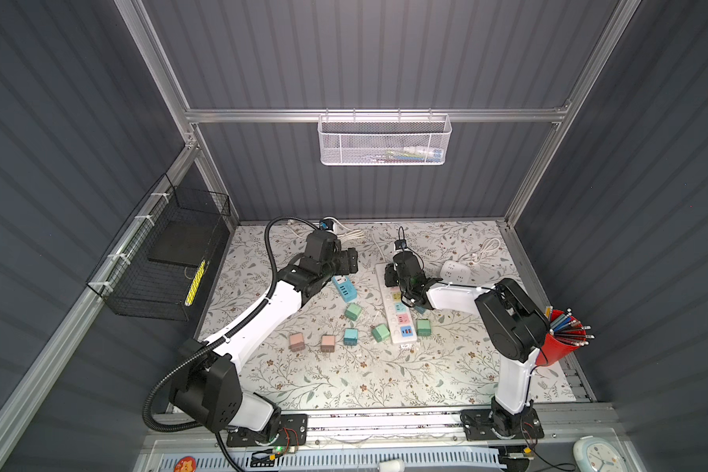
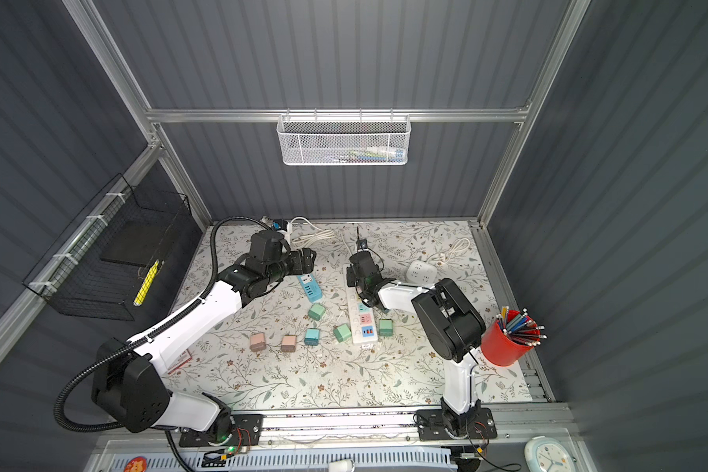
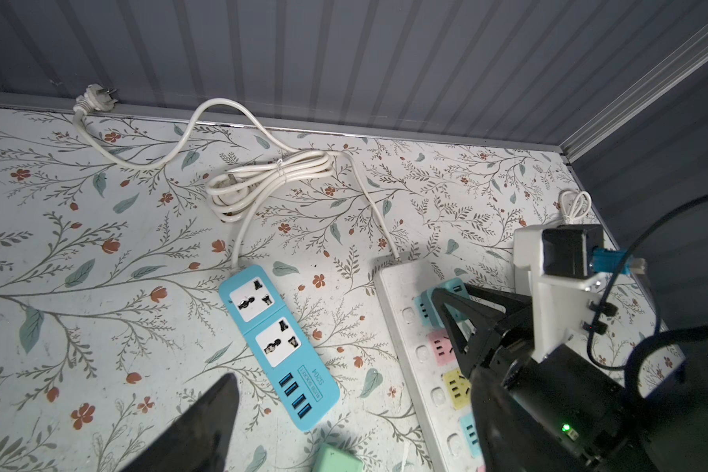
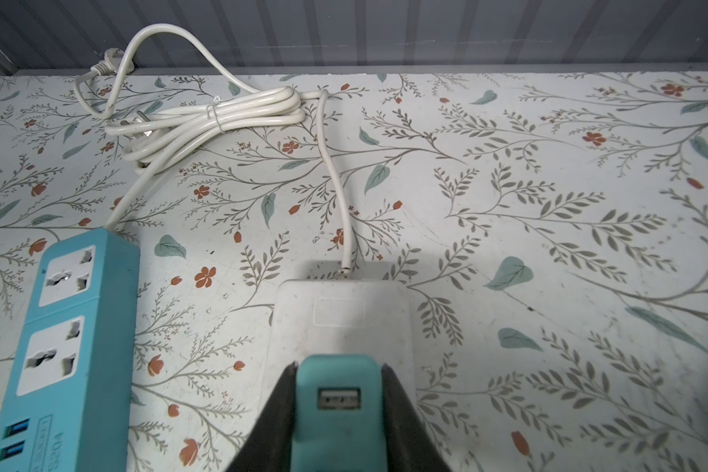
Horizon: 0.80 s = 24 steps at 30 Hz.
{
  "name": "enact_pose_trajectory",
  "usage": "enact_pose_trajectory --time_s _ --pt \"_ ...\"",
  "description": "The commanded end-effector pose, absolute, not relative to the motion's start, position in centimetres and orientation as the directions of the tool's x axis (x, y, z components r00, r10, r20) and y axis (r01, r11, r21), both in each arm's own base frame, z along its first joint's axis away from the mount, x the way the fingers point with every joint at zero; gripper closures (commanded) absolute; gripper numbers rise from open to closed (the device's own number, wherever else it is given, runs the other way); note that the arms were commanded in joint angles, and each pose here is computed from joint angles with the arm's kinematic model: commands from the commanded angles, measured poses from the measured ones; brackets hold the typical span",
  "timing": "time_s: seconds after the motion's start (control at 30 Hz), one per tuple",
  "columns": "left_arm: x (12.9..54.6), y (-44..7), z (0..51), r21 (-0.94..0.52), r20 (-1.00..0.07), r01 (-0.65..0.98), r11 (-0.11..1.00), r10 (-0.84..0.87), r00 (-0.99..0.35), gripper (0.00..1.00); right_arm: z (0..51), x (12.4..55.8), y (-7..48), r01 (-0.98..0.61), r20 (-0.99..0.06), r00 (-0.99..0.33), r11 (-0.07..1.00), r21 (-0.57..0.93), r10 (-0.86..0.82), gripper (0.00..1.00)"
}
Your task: Insert the plug
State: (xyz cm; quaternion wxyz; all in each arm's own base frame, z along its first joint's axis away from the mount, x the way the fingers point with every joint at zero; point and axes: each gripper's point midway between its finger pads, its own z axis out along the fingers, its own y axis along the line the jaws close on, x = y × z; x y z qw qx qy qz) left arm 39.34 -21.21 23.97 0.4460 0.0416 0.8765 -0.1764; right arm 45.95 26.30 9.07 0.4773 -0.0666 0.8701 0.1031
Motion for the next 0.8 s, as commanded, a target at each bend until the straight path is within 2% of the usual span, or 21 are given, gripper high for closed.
enact_pose_trajectory --time_s 0.0,0.47,0.7,0.77 --pt "39.1 -20.9 24.7 -0.265 -0.812 0.247 0.932 -0.077 -0.579 0.11 7.0 45.6 25.9 -0.209 -0.822 -0.568 0.973 0.102 -0.036 0.88" --pt "39.3 -21.0 24.1 -0.260 -0.806 0.245 0.934 -0.070 -0.588 0.11 4.9 44.7 25.6 -0.213 -0.775 -0.622 0.976 0.034 -0.109 0.88" --pt "39.2 -21.1 24.2 -0.268 -0.804 0.246 0.932 -0.075 -0.590 0.11 0.9 42.5 24.9 -0.206 -0.660 -0.735 0.978 0.001 -0.155 0.87" --pt "39.2 -21.1 24.1 -0.268 -0.802 0.246 0.932 -0.075 -0.592 0.11 0.0 41.8 24.4 -0.199 -0.631 -0.758 0.980 -0.017 -0.165 0.96"
